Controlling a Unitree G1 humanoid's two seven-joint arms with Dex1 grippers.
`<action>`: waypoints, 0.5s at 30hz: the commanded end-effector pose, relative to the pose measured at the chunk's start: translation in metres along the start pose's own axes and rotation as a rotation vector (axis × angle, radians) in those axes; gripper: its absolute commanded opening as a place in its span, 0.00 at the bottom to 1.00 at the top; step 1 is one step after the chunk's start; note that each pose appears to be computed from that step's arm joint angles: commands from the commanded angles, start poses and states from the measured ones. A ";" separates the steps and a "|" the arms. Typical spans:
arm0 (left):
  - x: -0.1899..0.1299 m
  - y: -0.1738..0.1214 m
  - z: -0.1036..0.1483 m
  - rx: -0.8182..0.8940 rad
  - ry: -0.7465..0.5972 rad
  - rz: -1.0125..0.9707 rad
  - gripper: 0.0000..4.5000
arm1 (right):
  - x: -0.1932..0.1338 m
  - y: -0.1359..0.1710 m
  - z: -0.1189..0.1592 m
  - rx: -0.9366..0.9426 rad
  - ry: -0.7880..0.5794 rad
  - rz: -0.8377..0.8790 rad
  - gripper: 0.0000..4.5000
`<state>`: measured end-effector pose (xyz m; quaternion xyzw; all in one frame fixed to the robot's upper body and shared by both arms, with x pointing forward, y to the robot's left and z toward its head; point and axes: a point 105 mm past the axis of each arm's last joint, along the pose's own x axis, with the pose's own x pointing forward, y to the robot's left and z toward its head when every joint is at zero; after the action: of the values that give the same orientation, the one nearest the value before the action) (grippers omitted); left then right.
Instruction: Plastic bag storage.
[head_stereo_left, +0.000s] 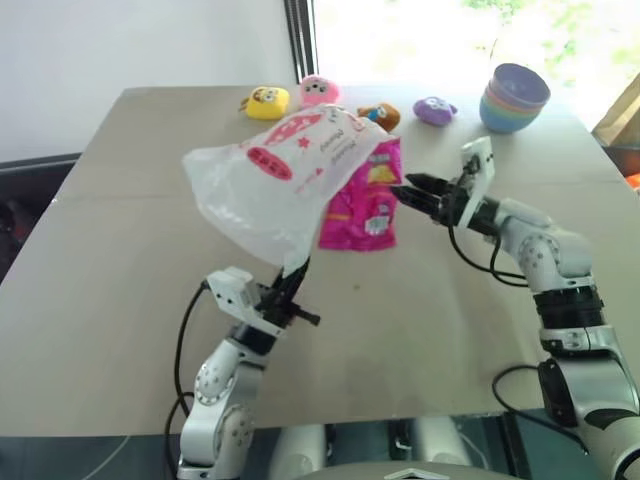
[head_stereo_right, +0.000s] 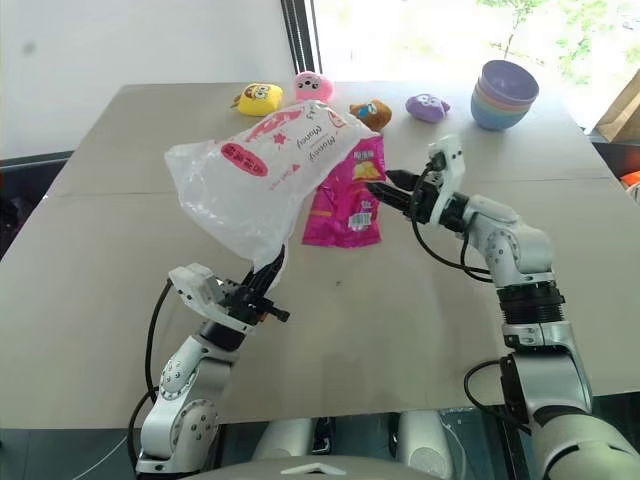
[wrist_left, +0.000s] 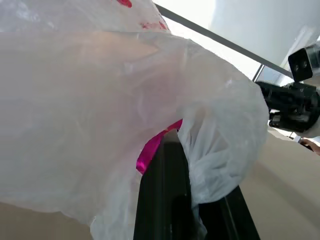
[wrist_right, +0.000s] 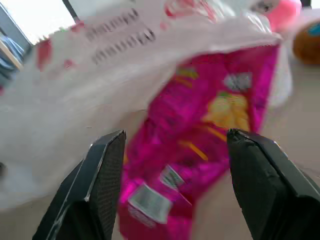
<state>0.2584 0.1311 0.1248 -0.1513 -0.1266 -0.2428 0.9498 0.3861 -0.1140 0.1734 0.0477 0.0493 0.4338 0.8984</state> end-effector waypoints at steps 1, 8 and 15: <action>0.001 -0.003 0.008 0.008 -0.025 -0.024 0.00 | 0.006 0.013 -0.015 -0.281 0.192 0.064 0.71; 0.005 -0.005 0.004 0.004 -0.006 -0.054 0.00 | 0.070 0.062 -0.027 -0.556 0.244 0.185 0.71; 0.003 -0.003 0.002 0.000 0.003 -0.042 0.00 | 0.094 0.112 0.082 -0.315 -0.350 0.212 0.71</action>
<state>0.2615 0.1268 0.1261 -0.1508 -0.1225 -0.2615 0.9454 0.3648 0.0421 0.2522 -0.0327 -0.1502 0.5331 0.8320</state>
